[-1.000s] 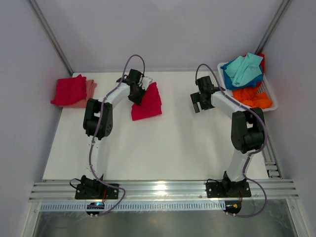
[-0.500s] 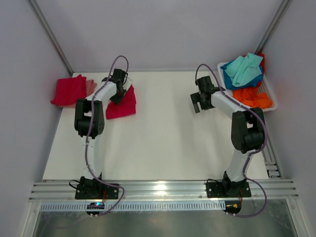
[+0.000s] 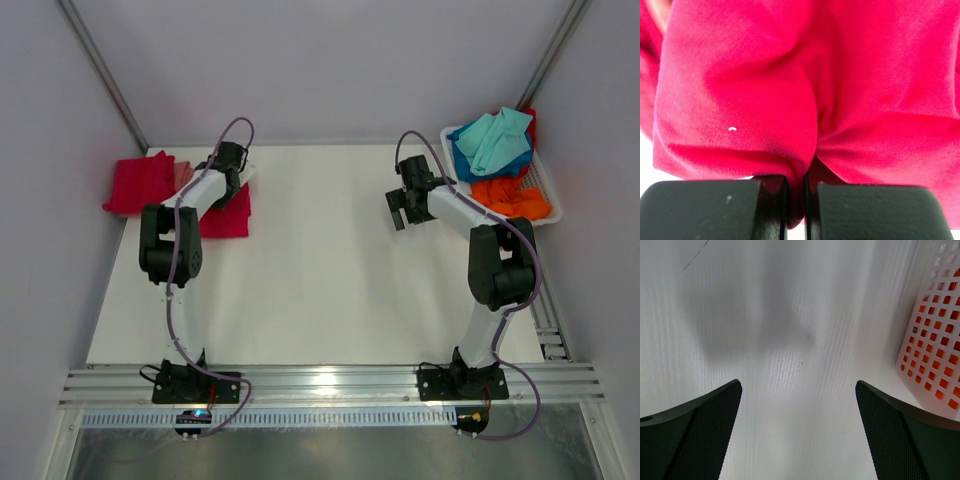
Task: Fold and stack the t-shirts
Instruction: Put the neatly folded tshirt into the corner of the board with the left arm
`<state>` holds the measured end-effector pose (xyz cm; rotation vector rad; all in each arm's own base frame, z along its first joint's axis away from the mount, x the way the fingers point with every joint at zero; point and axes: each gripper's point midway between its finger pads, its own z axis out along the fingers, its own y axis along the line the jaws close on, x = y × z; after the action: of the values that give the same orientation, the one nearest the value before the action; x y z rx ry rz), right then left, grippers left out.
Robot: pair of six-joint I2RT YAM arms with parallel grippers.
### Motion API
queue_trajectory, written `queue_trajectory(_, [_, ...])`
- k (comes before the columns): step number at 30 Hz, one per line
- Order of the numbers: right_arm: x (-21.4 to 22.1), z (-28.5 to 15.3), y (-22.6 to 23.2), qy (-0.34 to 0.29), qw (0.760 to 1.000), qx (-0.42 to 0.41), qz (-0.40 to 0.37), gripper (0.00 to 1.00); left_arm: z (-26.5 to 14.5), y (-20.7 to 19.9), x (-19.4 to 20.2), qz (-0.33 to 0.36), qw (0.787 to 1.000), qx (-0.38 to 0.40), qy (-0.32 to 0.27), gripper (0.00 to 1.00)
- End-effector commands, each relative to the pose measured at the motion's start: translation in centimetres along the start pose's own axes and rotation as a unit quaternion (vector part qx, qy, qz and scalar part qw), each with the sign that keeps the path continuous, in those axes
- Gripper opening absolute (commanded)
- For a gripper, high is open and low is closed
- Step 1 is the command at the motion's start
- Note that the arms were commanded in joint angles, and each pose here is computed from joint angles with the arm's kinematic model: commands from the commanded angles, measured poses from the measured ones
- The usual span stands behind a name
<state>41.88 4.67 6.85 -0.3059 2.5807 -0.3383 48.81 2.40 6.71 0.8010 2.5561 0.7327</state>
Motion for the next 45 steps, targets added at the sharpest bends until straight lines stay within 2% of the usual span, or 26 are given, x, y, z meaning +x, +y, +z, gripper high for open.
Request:
queue_trajectory(1, [-0.9, -1.0, -0.4, -0.020, 1.000, 0.003, 0.007, 0.99, -2.7, 6.0, -0.8, 0.007, 0.996, -0.087, -0.025, 0.00])
queue_trajectory(12, [-0.8, -1.0, -0.5, -0.019, 1.000, 0.009, 0.005, 0.99, -2.7, 11.5, -1.4, 0.017, 0.985, -0.167, -0.031, 0.00])
queue_trajectory(22, [-0.6, -0.5, -0.5, -0.014, 1.000, 0.011, 0.003, 0.99, -2.8, 15.3, 0.0, -0.042, 0.981, -0.184, -0.040, 0.00])
queue_trajectory(23, [-0.5, -0.5, -0.4, -0.013, 1.000, 0.011, 0.003, 0.99, -2.5, 16.5, 1.2, -0.058, 0.980, -0.185, -0.036, 0.00])
queue_trajectory(31, [-0.3, -0.2, -0.2, -0.007, 1.000, 0.007, 0.003, 0.99, -4.1, 19.3, 0.8, -0.101, 0.973, -0.194, -0.071, 0.00])
queue_trajectory(45, [0.0, 0.4, -0.1, 0.002, 1.000, 0.010, 0.001, 0.99, -5.3, 23.4, 0.7, -0.106, 0.966, -0.222, -0.080, 0.00])
